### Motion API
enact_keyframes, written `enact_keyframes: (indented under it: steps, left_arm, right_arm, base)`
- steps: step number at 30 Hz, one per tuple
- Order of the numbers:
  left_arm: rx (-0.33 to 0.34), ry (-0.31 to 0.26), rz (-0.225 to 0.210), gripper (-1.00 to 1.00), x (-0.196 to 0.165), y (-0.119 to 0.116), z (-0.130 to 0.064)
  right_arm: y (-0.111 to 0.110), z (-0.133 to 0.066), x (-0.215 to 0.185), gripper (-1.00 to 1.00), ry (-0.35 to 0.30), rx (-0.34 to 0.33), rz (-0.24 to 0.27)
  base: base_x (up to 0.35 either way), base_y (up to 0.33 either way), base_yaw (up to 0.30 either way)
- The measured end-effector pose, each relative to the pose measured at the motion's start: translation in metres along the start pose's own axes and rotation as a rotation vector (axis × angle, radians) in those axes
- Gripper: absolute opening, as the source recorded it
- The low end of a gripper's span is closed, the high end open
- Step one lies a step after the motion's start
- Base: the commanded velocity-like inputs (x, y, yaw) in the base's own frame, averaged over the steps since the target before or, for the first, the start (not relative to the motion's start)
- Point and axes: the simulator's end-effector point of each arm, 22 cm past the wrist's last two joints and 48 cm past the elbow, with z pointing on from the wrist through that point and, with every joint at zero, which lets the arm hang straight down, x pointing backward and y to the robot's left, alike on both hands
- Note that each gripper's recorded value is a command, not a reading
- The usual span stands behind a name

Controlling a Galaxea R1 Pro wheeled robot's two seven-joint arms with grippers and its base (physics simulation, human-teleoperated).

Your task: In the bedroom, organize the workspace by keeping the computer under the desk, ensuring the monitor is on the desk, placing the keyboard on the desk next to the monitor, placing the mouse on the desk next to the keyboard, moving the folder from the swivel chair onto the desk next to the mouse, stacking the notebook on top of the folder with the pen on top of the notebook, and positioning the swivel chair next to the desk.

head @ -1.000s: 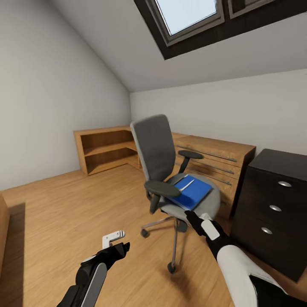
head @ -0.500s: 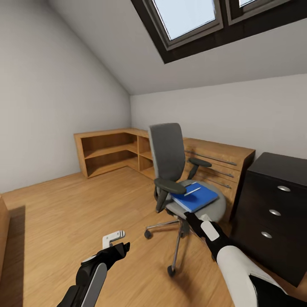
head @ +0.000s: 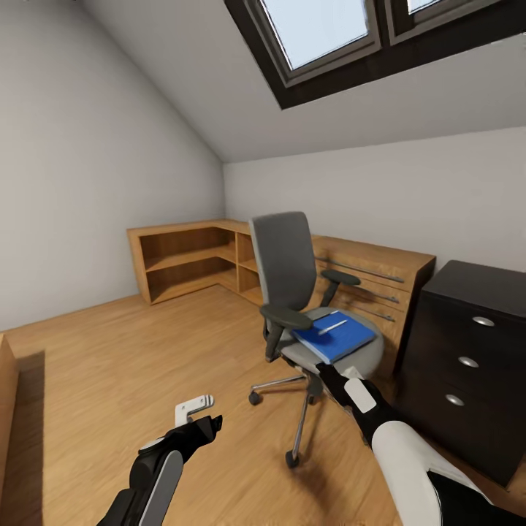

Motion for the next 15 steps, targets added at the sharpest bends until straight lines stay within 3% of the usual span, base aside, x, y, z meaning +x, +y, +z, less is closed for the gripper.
enact_keyframes:
  steps: [4, 9, 15]
  left_arm:
    - [-0.001, 0.000, 0.000, 1.00, 0.0000, 0.0002, 0.0000]
    - [-0.001, 0.000, 0.000, 1.00, -0.0002, 0.0002, -0.0002]
    - [-0.002, -0.001, 0.000, 1.00, -0.0002, 0.0004, -0.0002]
  right_arm:
    - [0.0007, -0.0001, -0.0008, 1.00, -0.002, -0.001, 0.000]
    - [0.0012, -0.0005, -0.0015, 1.00, -0.003, -0.002, 0.000]
    - [-0.0007, -0.0008, -0.0049, 1.00, -0.009, 0.001, -0.002]
  base:
    - [-0.247, 0.000, 0.000]
    - [-0.061, -0.014, 0.000]
    - [-0.006, -0.250, 0.000]
